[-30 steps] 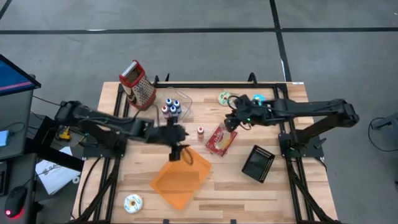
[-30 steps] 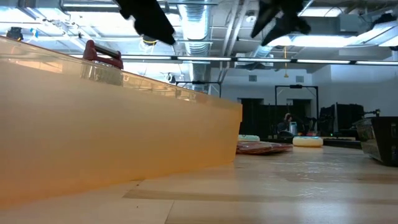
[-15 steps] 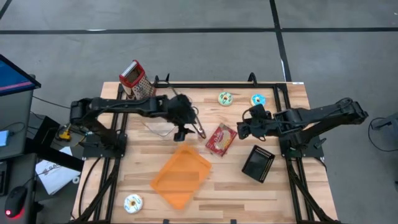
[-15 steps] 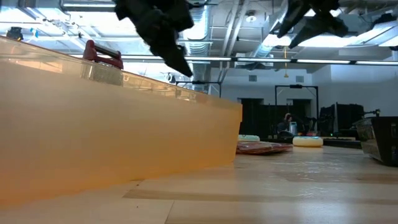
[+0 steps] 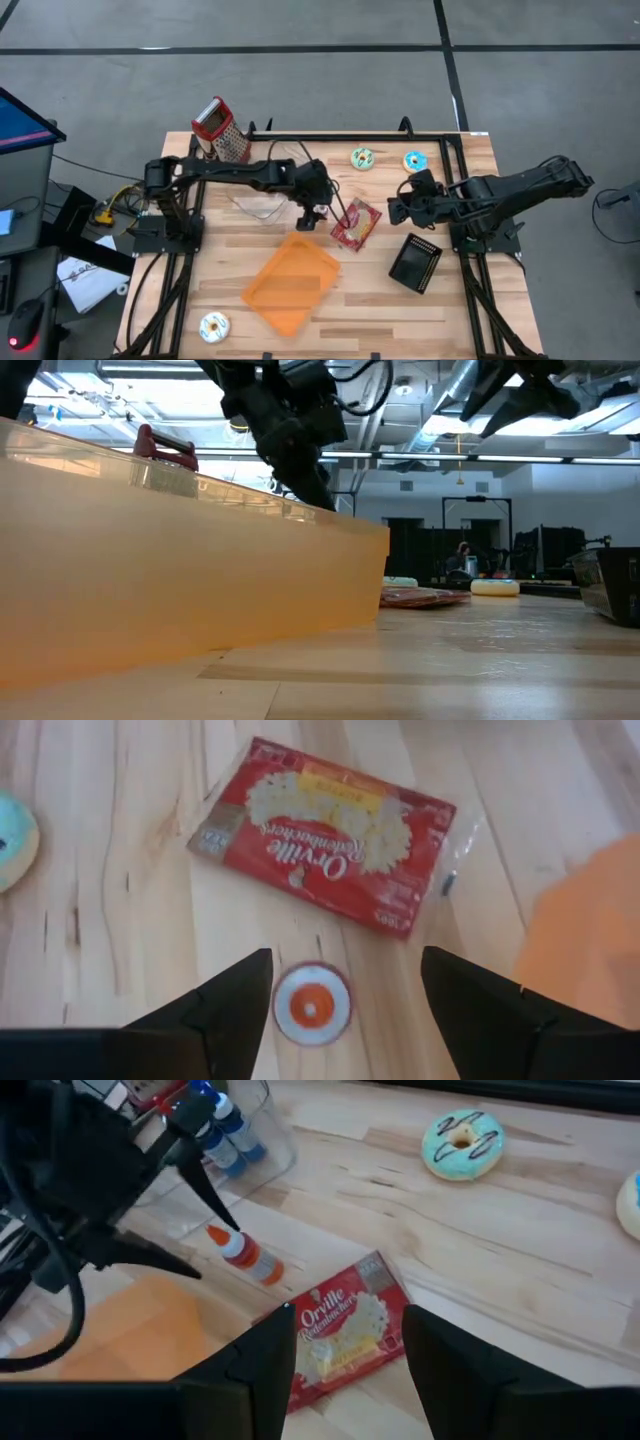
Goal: Pick & Place Food Item
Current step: Put the orange food coloring bottle into the transparent bin
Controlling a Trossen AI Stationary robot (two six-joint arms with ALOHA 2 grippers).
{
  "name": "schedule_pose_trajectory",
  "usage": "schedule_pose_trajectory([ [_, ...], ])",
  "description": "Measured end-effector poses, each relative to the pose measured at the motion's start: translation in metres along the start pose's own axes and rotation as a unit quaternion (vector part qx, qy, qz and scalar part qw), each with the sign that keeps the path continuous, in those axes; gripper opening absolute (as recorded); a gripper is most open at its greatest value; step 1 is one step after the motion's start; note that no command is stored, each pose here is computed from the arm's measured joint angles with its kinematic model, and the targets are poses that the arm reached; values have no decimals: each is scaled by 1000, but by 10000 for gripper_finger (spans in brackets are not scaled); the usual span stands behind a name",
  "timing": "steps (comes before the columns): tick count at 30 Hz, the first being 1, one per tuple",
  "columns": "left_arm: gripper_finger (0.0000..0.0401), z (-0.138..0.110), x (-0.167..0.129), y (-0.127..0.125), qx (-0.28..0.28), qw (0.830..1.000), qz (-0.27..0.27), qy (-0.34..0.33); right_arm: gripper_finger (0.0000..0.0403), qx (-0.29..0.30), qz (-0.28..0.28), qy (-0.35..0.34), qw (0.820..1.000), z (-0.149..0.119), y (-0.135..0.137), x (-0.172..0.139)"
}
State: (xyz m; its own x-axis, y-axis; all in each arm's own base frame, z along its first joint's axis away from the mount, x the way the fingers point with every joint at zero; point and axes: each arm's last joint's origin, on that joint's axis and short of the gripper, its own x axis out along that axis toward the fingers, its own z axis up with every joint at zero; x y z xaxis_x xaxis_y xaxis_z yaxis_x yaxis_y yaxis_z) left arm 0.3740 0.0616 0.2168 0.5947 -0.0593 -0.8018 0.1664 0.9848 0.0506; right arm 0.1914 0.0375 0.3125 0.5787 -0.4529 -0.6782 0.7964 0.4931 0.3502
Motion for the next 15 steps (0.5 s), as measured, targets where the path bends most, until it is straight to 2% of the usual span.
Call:
schedule_pose_trajectory([
  [15,227,-3,6,4,-6,1000,16,14,175,10,5,0,1000,-4,-4,-9],
])
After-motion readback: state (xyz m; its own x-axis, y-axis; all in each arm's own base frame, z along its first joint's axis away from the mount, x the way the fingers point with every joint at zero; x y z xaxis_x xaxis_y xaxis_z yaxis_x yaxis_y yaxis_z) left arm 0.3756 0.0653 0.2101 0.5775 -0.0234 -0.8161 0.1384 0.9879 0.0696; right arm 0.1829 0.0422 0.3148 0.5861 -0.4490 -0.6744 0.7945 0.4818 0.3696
